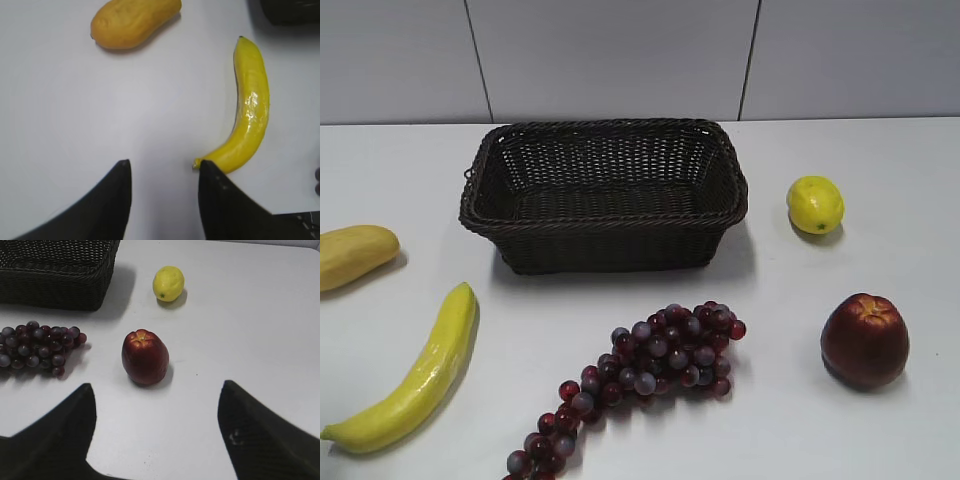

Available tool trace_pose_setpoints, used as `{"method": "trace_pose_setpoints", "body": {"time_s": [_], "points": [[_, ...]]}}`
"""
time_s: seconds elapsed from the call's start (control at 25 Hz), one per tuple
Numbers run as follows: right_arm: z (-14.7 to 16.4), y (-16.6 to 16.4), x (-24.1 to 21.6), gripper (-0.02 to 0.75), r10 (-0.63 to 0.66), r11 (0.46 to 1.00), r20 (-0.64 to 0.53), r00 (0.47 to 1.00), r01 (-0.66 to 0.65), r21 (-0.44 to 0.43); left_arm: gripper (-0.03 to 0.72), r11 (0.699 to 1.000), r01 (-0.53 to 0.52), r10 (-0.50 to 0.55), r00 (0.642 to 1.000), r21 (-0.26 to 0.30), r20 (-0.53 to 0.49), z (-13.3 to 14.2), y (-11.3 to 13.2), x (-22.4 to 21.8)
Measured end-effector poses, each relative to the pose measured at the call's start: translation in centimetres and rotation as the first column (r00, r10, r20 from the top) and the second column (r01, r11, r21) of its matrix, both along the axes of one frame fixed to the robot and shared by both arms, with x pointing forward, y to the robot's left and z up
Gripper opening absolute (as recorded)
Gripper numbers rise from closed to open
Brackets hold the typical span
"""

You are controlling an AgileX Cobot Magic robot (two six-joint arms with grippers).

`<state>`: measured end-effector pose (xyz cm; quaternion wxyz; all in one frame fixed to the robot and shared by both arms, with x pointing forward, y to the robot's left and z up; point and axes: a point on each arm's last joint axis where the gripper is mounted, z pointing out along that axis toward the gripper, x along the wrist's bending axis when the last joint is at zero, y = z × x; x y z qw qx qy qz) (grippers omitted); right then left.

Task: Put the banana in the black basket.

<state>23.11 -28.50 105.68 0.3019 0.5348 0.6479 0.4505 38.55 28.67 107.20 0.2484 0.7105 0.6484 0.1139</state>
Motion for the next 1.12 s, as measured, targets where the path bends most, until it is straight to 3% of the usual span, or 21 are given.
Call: {"method": "trace_pose_setpoints", "body": {"time_s": [0.4, 0.6, 0.76, 0.92, 1.12], "points": [[0.0, 0.0, 0.0, 0.571, 0.000, 1.000, 0.000, 1.000, 0.000, 0.000, 0.438, 0.976, 0.217, -0.214, 0.962, 0.001, -0.168, -4.6, -5.5, 4.5], [0.0, 0.0, 0.0, 0.571, 0.000, 1.000, 0.000, 1.000, 0.000, 0.000, 0.496, 0.952, 0.305, -0.296, 0.941, 0.033, -0.162, -6.8, -8.9, 5.7], [0.0, 0.0, 0.0, 0.571, 0.000, 1.000, 0.000, 1.000, 0.000, 0.000, 0.574, 0.947, 0.317, -0.300, 0.929, 0.046, -0.217, -9.1, -10.8, 6.4], [0.0, 0.0, 0.0, 0.571, 0.000, 1.000, 0.000, 1.000, 0.000, 0.000, 0.584, 0.948, 0.303, -0.268, 0.925, 0.098, -0.270, -11.6, -11.4, 7.3], [0.0, 0.0, 0.0, 0.571, 0.000, 1.000, 0.000, 1.000, 0.000, 0.000, 0.585, 0.952, 0.284, -0.236, 0.919, 0.114, -0.317, -13.8, -11.7, 8.0]]}}
